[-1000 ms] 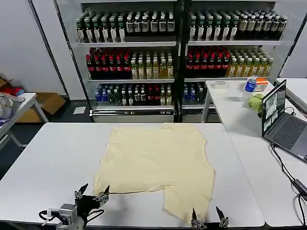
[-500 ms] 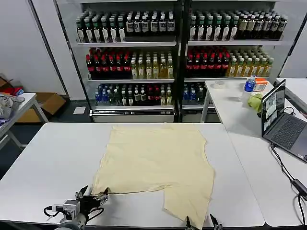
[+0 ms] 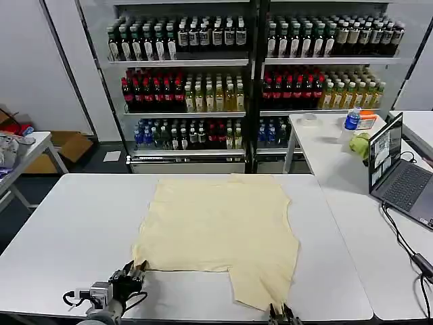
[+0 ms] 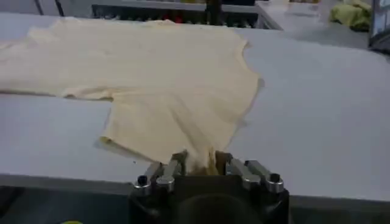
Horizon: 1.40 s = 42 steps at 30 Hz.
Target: Fold and organize the clothes.
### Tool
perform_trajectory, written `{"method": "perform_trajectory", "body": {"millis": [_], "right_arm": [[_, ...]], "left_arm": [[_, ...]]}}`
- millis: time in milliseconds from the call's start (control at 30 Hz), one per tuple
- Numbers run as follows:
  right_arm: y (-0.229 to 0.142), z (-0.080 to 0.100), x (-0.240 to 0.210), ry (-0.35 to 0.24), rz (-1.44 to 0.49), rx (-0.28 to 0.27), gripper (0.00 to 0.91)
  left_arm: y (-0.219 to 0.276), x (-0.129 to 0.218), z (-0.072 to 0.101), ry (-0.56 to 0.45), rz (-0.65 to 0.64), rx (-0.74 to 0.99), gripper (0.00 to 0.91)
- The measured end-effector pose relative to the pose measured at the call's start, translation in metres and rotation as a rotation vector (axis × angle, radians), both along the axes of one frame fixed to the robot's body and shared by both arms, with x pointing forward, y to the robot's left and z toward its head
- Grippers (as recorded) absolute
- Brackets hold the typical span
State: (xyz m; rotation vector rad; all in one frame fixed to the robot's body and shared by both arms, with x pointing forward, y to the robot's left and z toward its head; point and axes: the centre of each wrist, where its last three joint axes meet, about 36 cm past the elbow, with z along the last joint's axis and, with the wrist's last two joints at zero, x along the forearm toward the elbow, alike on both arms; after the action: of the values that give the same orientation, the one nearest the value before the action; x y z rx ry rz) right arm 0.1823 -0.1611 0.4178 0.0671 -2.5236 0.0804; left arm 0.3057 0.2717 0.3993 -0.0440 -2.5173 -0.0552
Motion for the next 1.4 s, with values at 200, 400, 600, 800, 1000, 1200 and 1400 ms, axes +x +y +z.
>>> {"method": "perform_trajectory", "body": {"millis": [200, 400, 600, 800, 1000, 1200, 1400], "right_arm": [[-0.001, 0.000, 0.000, -0.005, -0.003, 0.015, 0.000], [-0.005, 0.006, -0.003, -0.035, 0.001, 0.030, 0.000], [-0.012, 0.022, -0.006, -0.086, 0.003, 0.039, 0.000], [-0.022, 0.043, -0.011, -0.129, 0.009, 0.044, 0.000], [-0.029, 0.064, -0.012, -0.175, 0.013, 0.047, 0.000], [-0.032, 0.073, -0.010, -0.210, 0.009, 0.061, 0.000], [-0.036, 0.076, 0.000, -0.251, 0.019, 0.064, 0.000]], "left_arm": [[-0.002, -0.003, 0.002, 0.000, -0.002, -0.024, 0.010], [-0.004, -0.011, 0.011, -0.021, -0.002, -0.040, 0.010], [-0.003, -0.021, 0.029, -0.058, -0.010, -0.042, 0.010], [-0.002, -0.036, 0.047, -0.082, -0.018, -0.036, 0.010], [-0.001, -0.051, 0.062, -0.092, -0.023, -0.040, 0.010], [0.000, -0.055, 0.069, -0.102, -0.027, -0.037, 0.010], [0.002, -0.049, 0.072, -0.121, -0.042, -0.044, 0.010]]}}
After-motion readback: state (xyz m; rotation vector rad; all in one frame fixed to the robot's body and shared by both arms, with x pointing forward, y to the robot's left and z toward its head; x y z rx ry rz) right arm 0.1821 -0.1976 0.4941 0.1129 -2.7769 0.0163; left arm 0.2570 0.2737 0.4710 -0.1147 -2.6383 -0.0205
